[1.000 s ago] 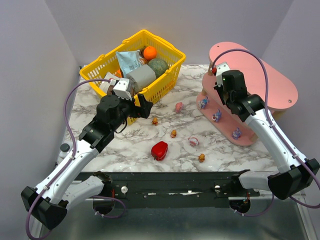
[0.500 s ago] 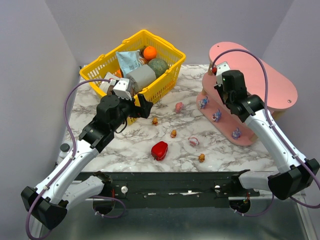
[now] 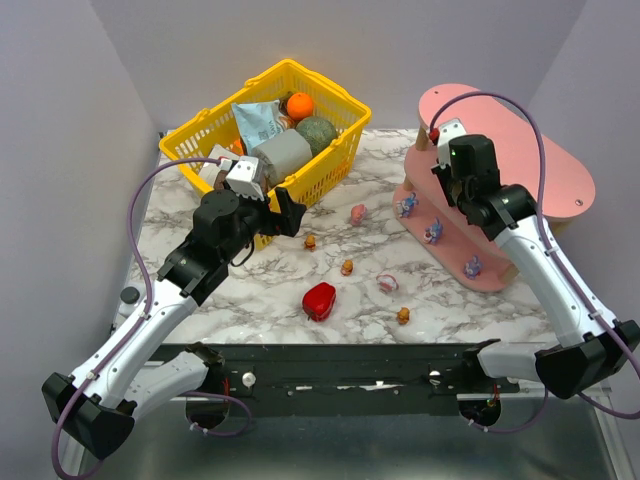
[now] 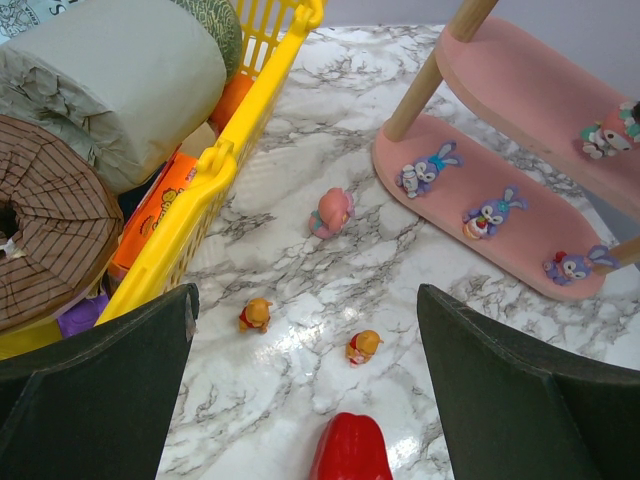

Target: Place and organize the plastic toys onto the shelf

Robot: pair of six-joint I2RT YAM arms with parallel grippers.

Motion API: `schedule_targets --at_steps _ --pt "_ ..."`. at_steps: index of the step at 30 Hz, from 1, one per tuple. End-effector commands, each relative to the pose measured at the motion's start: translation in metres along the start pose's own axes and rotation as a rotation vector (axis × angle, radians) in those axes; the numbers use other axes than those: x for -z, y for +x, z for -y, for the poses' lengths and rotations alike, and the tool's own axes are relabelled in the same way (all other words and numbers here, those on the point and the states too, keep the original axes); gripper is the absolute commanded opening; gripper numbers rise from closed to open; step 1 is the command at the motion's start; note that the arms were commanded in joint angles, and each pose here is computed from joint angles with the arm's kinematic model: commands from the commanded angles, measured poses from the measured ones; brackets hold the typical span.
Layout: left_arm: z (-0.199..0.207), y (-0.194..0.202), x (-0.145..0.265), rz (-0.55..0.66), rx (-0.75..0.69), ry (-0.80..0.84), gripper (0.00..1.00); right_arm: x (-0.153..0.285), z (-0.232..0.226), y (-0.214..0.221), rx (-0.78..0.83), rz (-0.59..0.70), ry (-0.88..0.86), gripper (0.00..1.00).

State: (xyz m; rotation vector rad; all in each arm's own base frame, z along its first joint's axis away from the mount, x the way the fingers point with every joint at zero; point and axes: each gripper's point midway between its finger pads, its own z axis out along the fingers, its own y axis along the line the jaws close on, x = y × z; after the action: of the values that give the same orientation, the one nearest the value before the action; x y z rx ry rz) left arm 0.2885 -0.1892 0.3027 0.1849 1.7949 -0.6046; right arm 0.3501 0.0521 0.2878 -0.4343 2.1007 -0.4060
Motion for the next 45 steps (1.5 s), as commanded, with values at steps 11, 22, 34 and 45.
schedule_targets --at_steps 11,22,34,45 --pt "0.002 -0.005 0.003 0.019 0.008 0.015 0.99 0.004 0.003 0.006 -0.028 -0.037 -0.013 0.08" --pt "0.003 -0.006 0.002 0.023 0.010 0.020 0.99 0.000 0.001 0.015 -0.009 -0.073 -0.008 0.13" --pt "0.002 -0.006 0.003 0.022 0.010 0.016 0.99 -0.003 0.004 0.015 0.002 -0.083 0.011 0.22" --pt "0.002 -0.004 0.001 0.017 0.012 0.018 0.99 0.001 0.010 0.009 -0.010 -0.061 0.036 0.41"
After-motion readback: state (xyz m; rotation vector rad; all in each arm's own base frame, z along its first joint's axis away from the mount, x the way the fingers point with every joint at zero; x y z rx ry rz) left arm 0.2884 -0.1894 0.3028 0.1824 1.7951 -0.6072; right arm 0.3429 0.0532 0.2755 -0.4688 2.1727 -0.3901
